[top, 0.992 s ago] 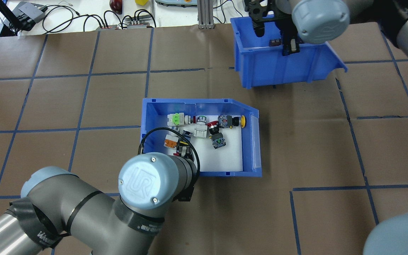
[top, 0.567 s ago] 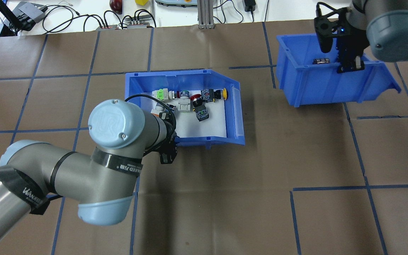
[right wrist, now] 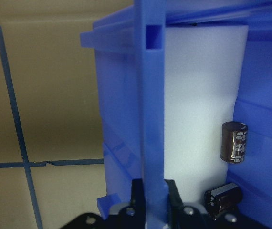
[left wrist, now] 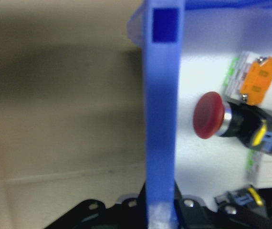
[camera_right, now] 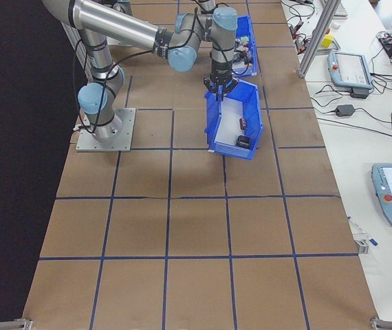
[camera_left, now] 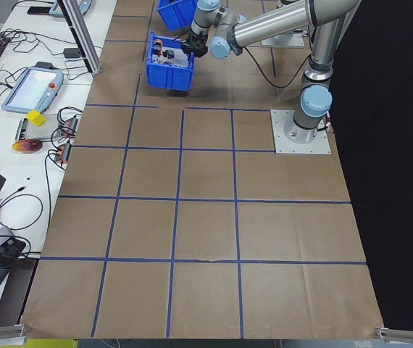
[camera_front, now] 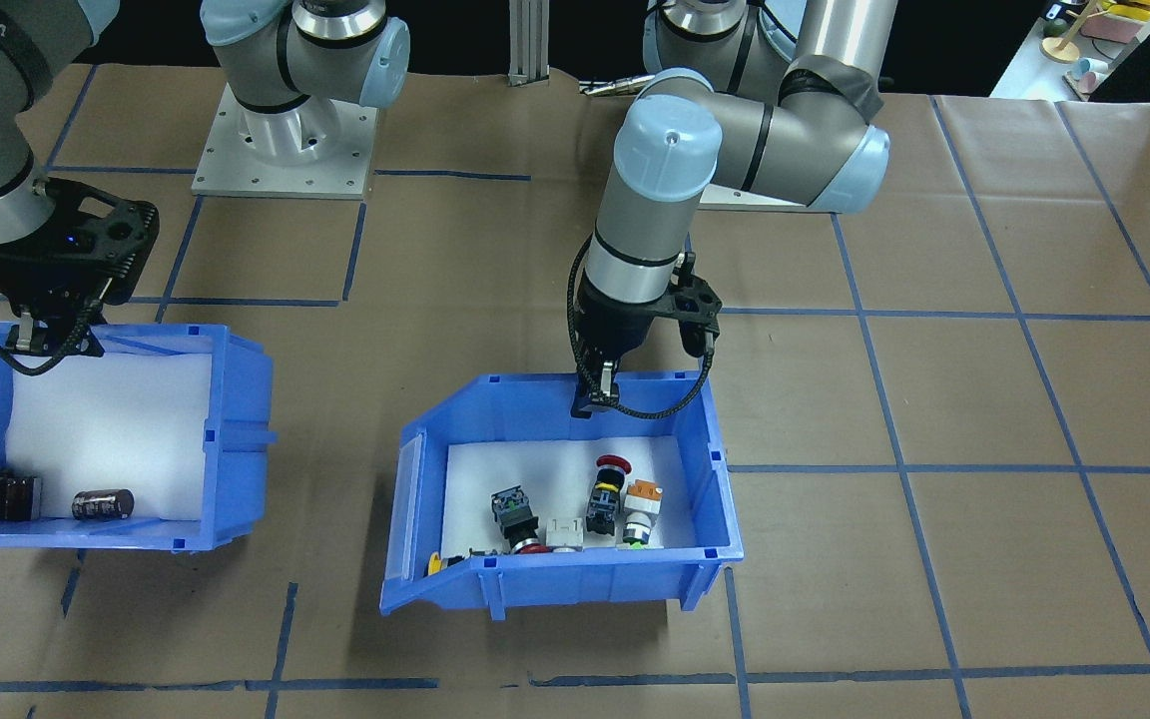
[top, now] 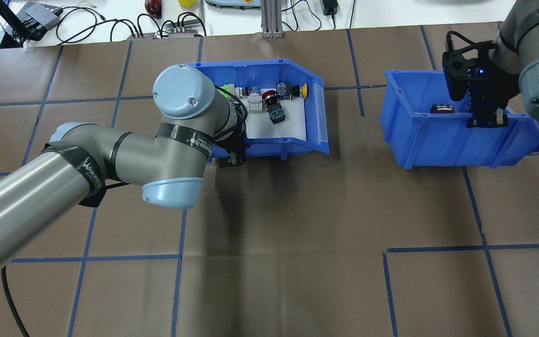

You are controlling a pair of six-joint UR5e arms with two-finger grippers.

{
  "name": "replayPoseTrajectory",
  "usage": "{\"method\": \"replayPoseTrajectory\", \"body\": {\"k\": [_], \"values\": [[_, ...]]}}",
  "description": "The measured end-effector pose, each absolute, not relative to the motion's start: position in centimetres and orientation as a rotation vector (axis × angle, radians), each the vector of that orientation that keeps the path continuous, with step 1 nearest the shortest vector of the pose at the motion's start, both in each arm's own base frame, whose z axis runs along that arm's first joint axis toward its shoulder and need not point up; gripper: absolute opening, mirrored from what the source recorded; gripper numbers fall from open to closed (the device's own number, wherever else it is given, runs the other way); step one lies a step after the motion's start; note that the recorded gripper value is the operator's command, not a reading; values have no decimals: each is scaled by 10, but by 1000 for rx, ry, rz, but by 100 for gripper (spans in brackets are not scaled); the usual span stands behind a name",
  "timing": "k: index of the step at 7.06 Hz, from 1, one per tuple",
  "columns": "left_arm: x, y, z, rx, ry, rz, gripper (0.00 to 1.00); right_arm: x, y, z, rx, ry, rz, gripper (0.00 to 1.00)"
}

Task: Place button box in front

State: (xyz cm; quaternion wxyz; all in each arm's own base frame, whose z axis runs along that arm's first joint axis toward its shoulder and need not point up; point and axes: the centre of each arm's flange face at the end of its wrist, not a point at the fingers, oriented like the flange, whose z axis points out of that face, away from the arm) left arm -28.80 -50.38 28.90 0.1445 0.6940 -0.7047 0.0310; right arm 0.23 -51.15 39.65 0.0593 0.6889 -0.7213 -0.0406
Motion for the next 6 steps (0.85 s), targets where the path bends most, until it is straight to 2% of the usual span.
{"method": "replayPoseTrajectory", "body": {"k": [2, 6], "values": [[-316, -535, 275, 1964, -2041, 28, 0, -2, -503, 397, 2076, -2193, -128, 2], [-336, -546, 260, 1942, -2071, 7, 0, -3, -502, 396, 2075, -2194, -130, 2]]}}
